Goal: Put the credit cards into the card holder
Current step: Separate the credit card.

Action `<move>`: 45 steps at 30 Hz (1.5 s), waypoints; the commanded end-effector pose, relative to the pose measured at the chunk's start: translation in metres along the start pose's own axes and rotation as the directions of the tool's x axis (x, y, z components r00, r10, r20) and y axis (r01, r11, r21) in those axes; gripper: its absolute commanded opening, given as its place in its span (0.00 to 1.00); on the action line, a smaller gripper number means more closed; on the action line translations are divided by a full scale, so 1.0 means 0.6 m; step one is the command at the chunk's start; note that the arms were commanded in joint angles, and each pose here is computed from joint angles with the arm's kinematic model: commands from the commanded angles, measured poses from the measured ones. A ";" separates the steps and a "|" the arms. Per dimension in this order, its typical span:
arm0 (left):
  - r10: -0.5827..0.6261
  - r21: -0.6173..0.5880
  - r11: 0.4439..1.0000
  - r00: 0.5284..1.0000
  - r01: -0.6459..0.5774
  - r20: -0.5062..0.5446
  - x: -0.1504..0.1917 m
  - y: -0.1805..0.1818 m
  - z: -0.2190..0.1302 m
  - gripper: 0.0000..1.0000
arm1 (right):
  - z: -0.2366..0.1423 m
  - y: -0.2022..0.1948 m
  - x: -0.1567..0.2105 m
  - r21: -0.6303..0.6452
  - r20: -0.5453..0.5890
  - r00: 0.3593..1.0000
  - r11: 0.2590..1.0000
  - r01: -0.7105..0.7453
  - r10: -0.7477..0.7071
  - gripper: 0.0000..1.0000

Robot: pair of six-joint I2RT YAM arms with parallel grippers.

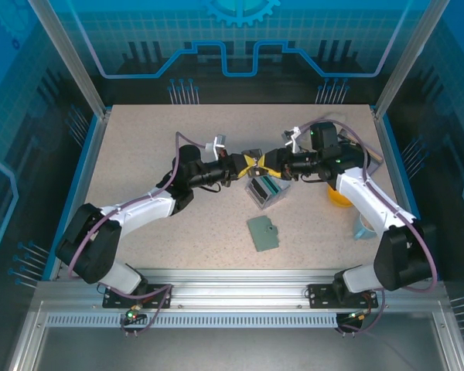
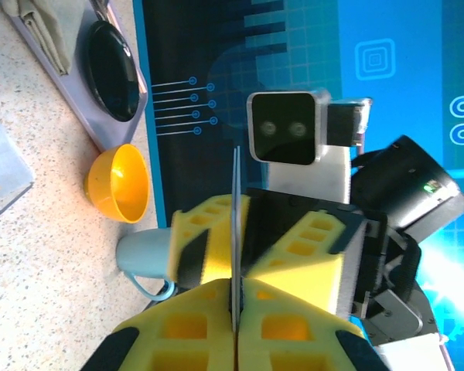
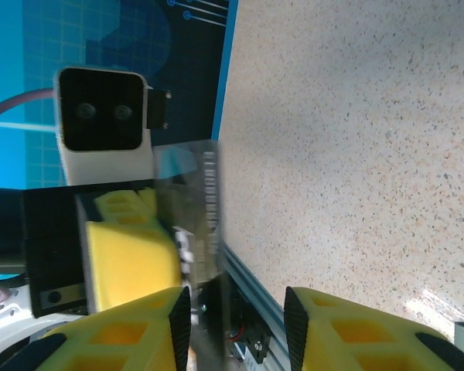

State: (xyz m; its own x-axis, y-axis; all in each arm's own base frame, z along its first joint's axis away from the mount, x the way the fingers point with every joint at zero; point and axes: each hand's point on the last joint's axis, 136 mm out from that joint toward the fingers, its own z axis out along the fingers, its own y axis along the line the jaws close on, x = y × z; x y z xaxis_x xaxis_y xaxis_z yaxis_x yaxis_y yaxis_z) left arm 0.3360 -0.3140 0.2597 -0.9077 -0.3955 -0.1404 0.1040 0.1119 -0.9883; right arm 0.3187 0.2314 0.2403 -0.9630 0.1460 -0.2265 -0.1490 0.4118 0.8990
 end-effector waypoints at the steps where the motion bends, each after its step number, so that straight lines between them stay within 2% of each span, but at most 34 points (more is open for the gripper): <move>1: 0.042 0.105 0.994 0.999 -0.039 -0.027 0.006 -0.056 0.003 0.06 | 0.005 0.012 -0.005 -0.039 -0.031 0.999 0.999 0.020 -0.021 0.38; 7: 0.034 0.134 0.991 0.999 -0.030 -0.025 0.007 -0.065 0.002 0.15 | -0.003 -0.014 -0.009 0.025 -0.003 1.000 1.000 0.003 -0.003 0.27; 10: 0.035 0.149 0.988 0.999 -0.030 -0.028 0.007 -0.073 0.001 0.21 | -0.010 -0.027 -0.012 0.036 0.016 1.000 0.999 -0.014 0.013 0.25; 13: 0.040 0.159 0.987 0.999 -0.034 -0.031 0.009 -0.078 0.000 0.23 | -0.013 -0.032 -0.013 0.039 0.023 0.999 0.999 -0.024 0.023 0.25; 20: 0.026 0.143 0.990 0.999 -0.022 -0.030 0.008 -0.067 0.002 0.20 | -0.017 -0.023 -0.013 0.019 0.026 1.000 1.000 -0.014 0.013 0.20; 34: 0.017 0.131 0.991 0.999 -0.014 -0.027 0.009 -0.057 0.001 0.21 | -0.032 -0.036 -0.018 0.062 0.069 0.997 0.998 -0.031 0.027 0.10; 45: 0.018 0.127 0.992 1.000 -0.016 -0.017 0.008 -0.055 -0.003 0.23 | -0.047 -0.047 -0.023 0.083 0.112 0.992 0.995 -0.062 0.052 0.10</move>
State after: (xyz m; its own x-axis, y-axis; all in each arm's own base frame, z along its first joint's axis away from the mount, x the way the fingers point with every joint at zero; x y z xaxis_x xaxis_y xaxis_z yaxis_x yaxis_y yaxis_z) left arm 0.3350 -0.3176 0.2634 -0.9152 -0.3917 -0.0944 0.0741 0.0667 -0.9950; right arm 0.3275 0.2073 0.2475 -0.9399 0.2111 -0.2685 -0.1574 0.4297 0.8891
